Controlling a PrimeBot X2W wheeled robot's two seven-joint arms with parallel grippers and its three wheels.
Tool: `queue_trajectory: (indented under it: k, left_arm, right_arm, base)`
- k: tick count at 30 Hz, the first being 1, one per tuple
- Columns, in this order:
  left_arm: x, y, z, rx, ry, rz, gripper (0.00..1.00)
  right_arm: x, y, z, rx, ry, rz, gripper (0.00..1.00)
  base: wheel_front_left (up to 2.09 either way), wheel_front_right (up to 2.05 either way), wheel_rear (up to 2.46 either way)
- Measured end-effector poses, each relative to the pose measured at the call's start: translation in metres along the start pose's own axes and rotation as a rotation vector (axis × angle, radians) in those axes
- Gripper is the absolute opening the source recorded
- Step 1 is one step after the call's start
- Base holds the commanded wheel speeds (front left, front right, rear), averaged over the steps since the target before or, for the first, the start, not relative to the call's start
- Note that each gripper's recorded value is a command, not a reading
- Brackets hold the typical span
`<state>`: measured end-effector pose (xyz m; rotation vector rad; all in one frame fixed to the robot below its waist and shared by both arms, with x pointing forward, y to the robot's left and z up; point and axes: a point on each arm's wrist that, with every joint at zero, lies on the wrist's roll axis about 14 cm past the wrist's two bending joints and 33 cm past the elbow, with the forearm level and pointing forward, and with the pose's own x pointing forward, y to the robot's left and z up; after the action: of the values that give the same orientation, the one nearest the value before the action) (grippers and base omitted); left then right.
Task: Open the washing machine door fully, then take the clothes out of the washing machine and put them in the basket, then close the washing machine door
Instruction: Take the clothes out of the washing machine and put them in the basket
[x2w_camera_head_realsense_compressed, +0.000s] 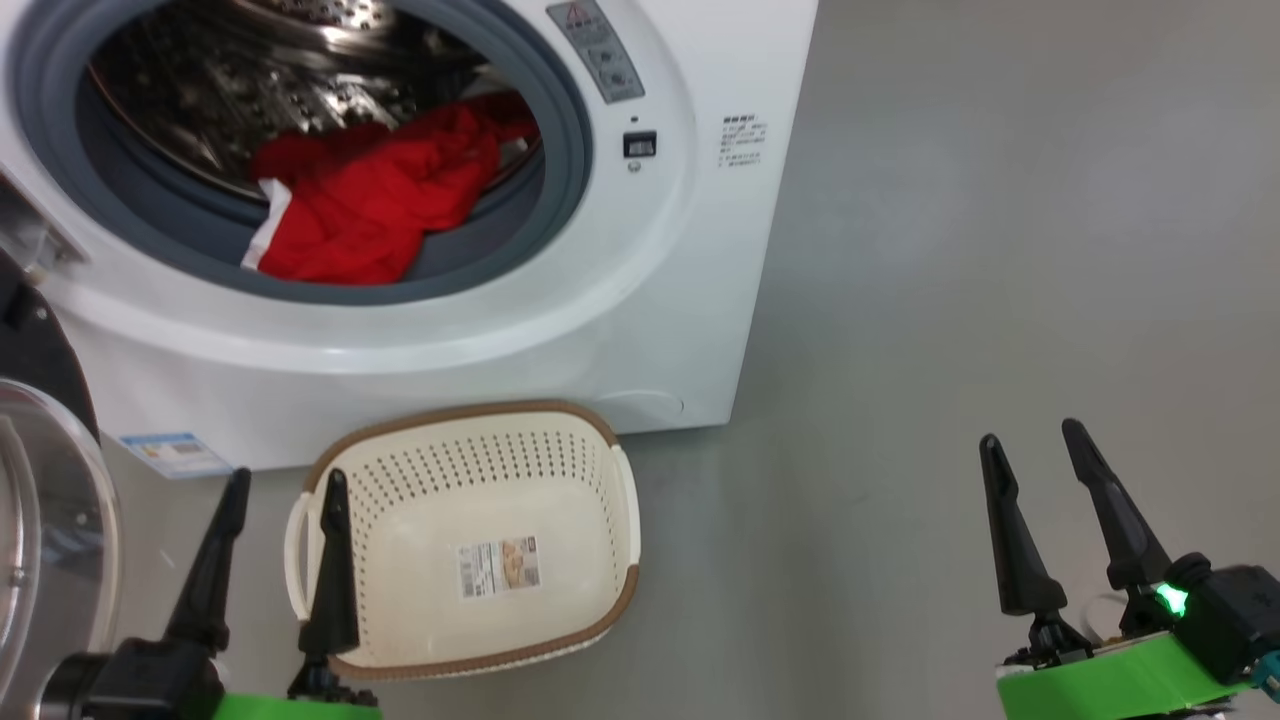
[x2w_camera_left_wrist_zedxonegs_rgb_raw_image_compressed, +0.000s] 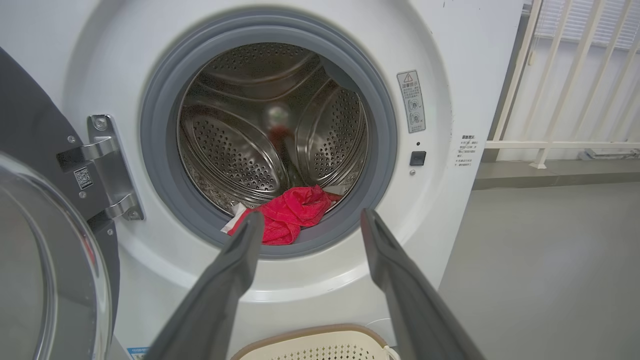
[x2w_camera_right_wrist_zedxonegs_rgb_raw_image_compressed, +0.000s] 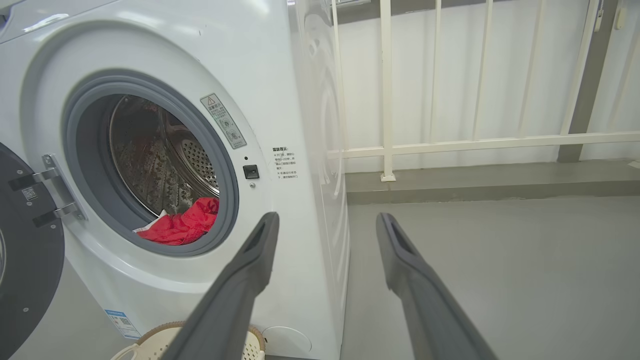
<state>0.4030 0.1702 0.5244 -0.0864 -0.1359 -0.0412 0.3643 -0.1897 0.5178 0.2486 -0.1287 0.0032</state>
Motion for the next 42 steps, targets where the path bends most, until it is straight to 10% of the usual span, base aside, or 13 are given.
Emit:
queue_trajectory:
  k: [42]
  left_arm:
    - [0.172, 0.021, -0.073, 0.000, 0.084, 0.010, 1.00]
  right_arm:
    - [0.050, -0.021, -0.081, 0.001, 0.178, -0.043, 1.00]
  base:
    - [0.00, 0.00, 0.00]
